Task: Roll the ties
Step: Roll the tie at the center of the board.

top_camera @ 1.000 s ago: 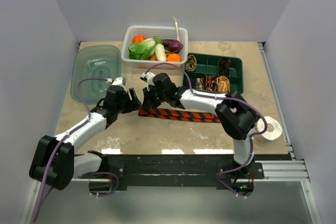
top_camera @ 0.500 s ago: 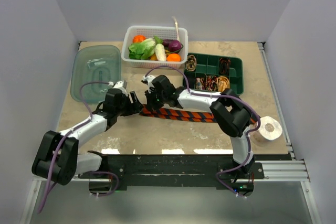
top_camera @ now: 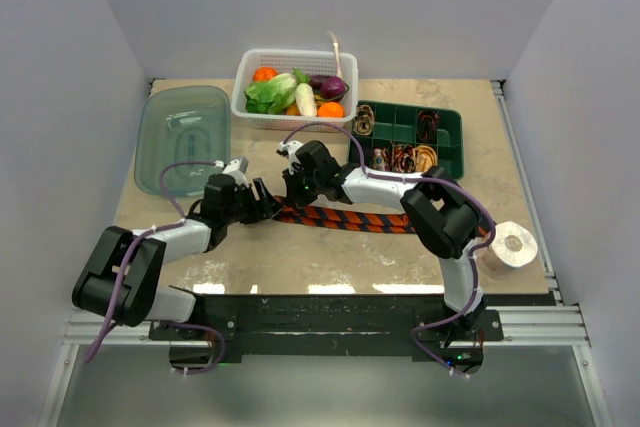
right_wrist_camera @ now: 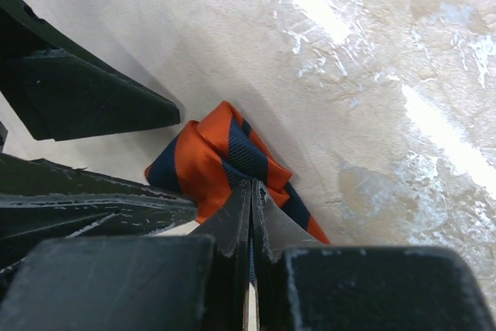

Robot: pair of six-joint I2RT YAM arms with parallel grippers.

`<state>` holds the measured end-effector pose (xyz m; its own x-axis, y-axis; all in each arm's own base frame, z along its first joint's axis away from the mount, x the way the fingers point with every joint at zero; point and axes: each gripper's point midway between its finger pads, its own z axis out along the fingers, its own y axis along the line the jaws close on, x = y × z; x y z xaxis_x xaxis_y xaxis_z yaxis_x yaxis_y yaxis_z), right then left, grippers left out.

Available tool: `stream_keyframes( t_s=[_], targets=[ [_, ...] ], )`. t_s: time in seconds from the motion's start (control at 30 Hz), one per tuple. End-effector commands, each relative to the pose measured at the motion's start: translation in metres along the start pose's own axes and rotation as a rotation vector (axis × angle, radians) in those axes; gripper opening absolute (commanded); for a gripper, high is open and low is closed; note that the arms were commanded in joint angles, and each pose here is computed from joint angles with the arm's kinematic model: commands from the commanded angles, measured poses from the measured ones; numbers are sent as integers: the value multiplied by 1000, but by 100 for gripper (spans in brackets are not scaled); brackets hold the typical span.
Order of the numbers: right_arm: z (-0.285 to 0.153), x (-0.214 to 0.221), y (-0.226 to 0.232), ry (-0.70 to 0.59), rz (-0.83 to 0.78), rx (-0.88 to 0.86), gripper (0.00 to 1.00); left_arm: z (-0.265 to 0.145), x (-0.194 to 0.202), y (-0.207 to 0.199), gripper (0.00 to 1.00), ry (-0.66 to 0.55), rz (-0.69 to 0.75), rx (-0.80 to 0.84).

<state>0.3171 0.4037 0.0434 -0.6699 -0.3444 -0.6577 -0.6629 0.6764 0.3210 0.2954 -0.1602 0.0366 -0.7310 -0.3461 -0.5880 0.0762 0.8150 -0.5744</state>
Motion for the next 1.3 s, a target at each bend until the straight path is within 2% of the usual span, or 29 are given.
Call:
stream_keyframes(
  t_s=[0.0, 0.27, 0.57, 0.87, 0.9, 1.13, 1.27],
  targets=[
    [6, 12, -3, 15, 5, -21, 0, 6, -10, -13, 66, -55, -29, 87],
    [2, 16, 3, 16, 19, -57, 0, 11, -1, -13, 60, -54, -102, 124],
    [-6, 6, 15, -18, 23, -104, 0, 13, 2, -10, 46, -64, -117, 127],
    [-19, -14, 23, -64, 16, -116, 0, 13, 1, -5, 8, -73, -103, 101],
    [-21, -16, 23, -68, 17, -113, 0, 12, 2, -3, 1, -65, -100, 85],
    [-32, -42, 29, -124, -6, -113, 0, 4, -8, 6, 0, -66, -13, -4],
    [-25, -39, 25, -117, -7, -93, 0, -1, -9, 10, 0, -39, 33, -50]
  ],
)
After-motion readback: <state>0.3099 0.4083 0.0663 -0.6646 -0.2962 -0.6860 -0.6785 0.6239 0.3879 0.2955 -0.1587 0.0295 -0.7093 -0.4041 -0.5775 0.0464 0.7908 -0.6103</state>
